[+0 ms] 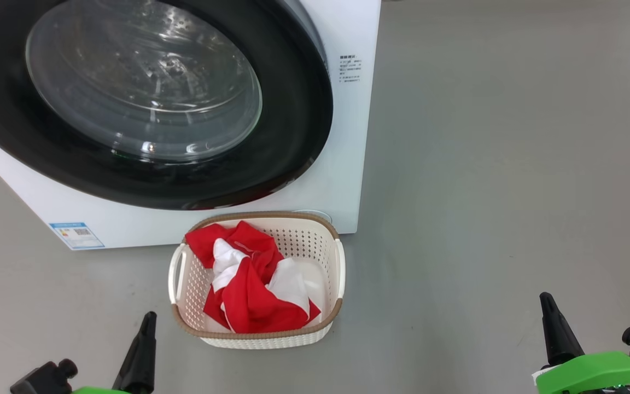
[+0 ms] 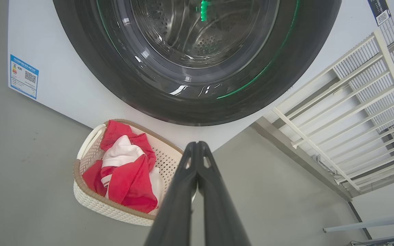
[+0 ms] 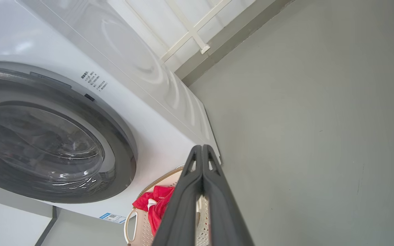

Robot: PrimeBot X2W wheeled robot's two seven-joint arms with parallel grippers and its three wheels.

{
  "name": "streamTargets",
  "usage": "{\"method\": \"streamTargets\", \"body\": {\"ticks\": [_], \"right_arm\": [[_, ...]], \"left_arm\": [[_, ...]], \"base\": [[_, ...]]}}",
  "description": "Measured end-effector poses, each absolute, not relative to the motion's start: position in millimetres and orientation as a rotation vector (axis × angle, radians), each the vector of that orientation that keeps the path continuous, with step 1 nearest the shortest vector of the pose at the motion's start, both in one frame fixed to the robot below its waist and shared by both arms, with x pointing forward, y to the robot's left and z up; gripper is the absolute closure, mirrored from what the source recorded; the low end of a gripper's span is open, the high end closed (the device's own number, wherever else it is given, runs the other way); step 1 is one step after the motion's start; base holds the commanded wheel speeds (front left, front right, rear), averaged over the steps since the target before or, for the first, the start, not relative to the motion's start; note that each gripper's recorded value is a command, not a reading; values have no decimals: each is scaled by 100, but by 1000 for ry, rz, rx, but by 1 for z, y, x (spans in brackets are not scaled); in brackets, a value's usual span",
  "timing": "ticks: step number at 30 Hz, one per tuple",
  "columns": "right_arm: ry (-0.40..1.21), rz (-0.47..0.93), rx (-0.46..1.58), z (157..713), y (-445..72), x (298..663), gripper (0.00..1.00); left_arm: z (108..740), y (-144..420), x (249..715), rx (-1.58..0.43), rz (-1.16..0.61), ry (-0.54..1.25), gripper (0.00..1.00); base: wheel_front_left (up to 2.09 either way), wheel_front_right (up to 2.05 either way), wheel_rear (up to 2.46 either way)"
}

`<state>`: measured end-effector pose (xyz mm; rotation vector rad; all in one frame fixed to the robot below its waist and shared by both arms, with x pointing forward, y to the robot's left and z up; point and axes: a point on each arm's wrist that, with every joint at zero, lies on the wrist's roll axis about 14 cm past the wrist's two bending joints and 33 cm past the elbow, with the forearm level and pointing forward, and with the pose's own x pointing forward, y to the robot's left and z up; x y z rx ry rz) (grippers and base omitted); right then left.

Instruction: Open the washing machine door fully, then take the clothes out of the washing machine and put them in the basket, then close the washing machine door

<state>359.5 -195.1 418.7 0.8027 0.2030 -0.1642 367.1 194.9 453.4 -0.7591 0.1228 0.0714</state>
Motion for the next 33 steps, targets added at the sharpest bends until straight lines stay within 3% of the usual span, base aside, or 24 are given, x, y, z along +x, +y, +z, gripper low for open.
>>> {"method": "streamTargets", "body": {"ticks": [33], "right_arm": [[156,-175,1131,437,-199,364,100]], "left_arm": [[459,194,369,-1101,94,123,100]], "base": [[0,0,0]]}}
